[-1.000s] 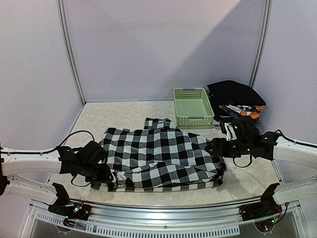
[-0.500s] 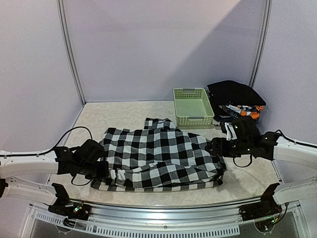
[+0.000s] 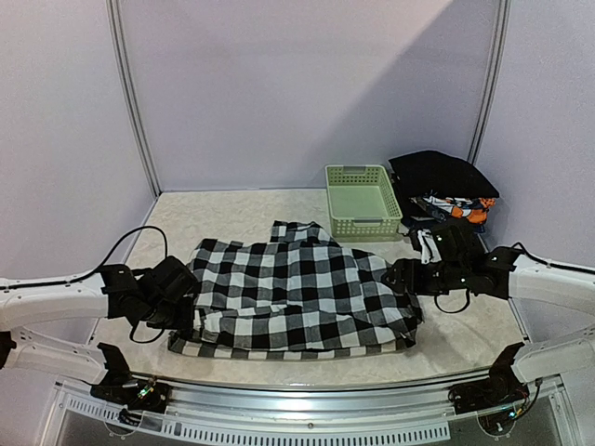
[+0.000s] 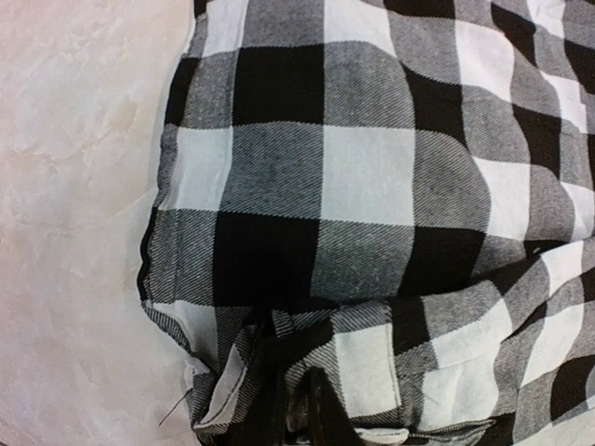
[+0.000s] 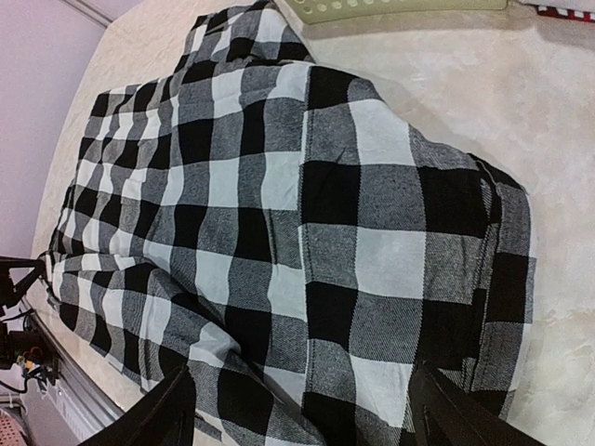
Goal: Fold and stack the mixed laundry pile
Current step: Adjust the 1/3-folded shirt at the center of the board.
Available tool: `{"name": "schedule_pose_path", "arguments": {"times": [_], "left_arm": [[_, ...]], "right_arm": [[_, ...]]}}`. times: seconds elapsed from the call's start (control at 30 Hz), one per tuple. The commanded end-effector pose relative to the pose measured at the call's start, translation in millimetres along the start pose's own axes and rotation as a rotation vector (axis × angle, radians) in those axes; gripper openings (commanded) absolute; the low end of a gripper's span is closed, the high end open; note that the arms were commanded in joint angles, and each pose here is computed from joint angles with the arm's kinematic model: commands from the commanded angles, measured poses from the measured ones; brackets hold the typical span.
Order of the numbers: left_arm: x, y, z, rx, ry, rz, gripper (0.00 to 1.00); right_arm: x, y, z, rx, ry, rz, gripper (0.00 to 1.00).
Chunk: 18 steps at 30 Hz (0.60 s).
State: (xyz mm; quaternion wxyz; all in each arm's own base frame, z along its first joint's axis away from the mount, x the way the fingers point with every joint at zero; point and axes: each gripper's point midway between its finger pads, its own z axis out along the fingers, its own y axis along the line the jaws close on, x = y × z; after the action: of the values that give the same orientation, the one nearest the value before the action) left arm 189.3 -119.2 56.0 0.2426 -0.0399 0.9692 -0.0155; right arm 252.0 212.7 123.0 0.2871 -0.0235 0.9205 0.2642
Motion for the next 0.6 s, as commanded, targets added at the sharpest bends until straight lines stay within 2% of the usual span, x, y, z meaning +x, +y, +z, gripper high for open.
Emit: {"name": "schedule_pose_path", "arguments": {"times": [0.0,0.07,0.2,0.3,0.4,0.57], "left_arm": [[-6,7,-3,-0.066,-0.039,0.037,0.22],[-13,2,-10,-0.062,-0.07,0.046,0.38],[-38,-12,-28,-0.049,-0.136,0.075,0.62],[-56,-26,-33,-0.047,-0.166,0.109,0.65],[-69,-55,-27,0.009,-0.172,0.166,0.64],[-71,-111,5,0.126,-0.104,0.236,0.6]], "right_arm": [[1,20,6,-0.104,0.026,-0.034,0.8],[3,32,9,-0.165,0.044,-0.047,0.8],[2,51,16,-0.232,0.052,-0.076,0.78],[6,61,26,-0.257,0.079,-0.101,0.75],[10,65,43,-0.256,0.122,-0.124,0.69],[25,59,76,-0.209,0.225,-0.107,0.51]]}}
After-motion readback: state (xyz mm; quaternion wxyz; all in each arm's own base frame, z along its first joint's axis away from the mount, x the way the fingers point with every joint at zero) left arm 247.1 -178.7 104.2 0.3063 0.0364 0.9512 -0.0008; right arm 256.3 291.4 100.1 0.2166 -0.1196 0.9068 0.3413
